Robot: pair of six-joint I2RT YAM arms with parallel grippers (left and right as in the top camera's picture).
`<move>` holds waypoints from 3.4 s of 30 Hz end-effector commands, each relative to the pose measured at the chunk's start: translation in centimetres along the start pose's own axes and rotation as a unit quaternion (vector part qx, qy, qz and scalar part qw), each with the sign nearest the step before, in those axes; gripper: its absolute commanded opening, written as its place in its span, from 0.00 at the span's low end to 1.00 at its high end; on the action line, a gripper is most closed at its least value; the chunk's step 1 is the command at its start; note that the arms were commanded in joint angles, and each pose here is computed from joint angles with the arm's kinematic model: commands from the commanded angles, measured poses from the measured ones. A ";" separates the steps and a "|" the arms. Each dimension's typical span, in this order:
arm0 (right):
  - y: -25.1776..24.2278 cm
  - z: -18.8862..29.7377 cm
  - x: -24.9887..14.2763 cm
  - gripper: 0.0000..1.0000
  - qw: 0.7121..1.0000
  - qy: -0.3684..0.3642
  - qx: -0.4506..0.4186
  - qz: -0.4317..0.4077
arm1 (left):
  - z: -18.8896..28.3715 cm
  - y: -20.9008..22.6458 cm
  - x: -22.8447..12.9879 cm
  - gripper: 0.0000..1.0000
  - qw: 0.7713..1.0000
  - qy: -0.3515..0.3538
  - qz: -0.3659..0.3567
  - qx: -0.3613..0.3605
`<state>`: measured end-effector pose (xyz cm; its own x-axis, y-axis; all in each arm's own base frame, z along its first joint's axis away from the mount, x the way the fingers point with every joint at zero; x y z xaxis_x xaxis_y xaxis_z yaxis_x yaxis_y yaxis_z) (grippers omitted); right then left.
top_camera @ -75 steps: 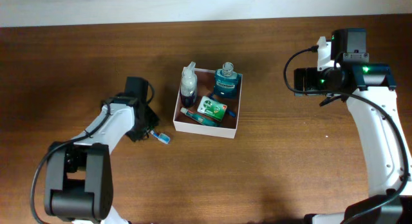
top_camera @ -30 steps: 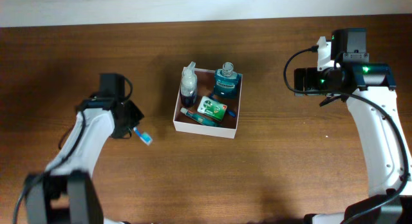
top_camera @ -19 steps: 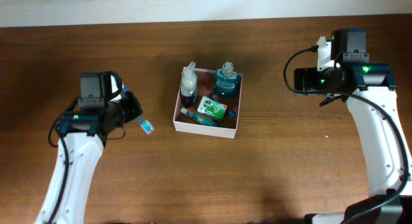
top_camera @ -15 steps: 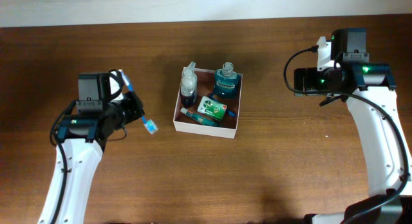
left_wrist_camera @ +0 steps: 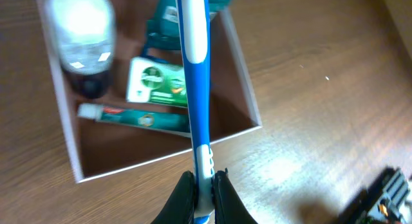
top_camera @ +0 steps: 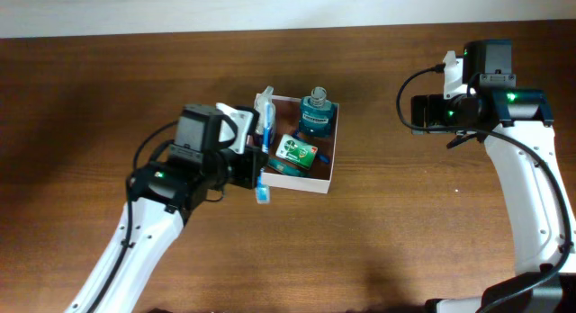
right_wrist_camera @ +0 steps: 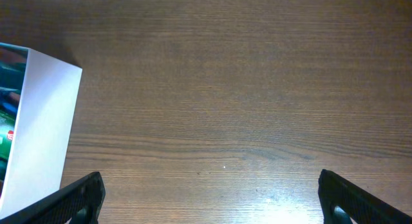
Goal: Pack container
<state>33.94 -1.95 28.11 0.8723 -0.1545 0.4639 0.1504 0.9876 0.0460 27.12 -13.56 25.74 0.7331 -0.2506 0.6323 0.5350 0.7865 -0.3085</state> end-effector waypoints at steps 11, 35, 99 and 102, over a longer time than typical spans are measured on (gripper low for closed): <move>-0.2 0.3 0.2 0.98 1.000 -0.006 -0.004 -0.006 | -1.7 -3.3 3.4 0.01 0.993 -0.091 -0.079 -0.014; -0.2 0.3 0.2 0.98 1.000 -0.006 -0.004 -0.006 | -11.5 0.9 2.5 0.01 0.992 -0.047 0.112 0.037; -0.2 0.3 0.2 0.99 1.000 -0.006 -0.004 -0.006 | 11.1 5.4 0.4 1.00 0.910 -0.147 0.084 0.379; -0.2 0.3 0.2 0.98 1.000 -0.006 -0.004 -0.006 | 11.1 5.4 0.4 0.99 0.910 -0.147 0.084 0.379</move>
<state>33.94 -1.95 28.11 0.8723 -0.1545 0.4639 0.1506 0.9875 0.0457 25.68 -3.37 31.87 0.5823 -0.0086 0.8129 -0.0894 0.9932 0.0746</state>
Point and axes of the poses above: each gripper's point midway between its finger pads, its own z axis back along the fingers, its own y axis along the line the jaws close on, x = y × z, the point moved 9 cm from there along z, back along the fingers, and after that the axes turned 9 degrees about -z, right-handed, at the moved point
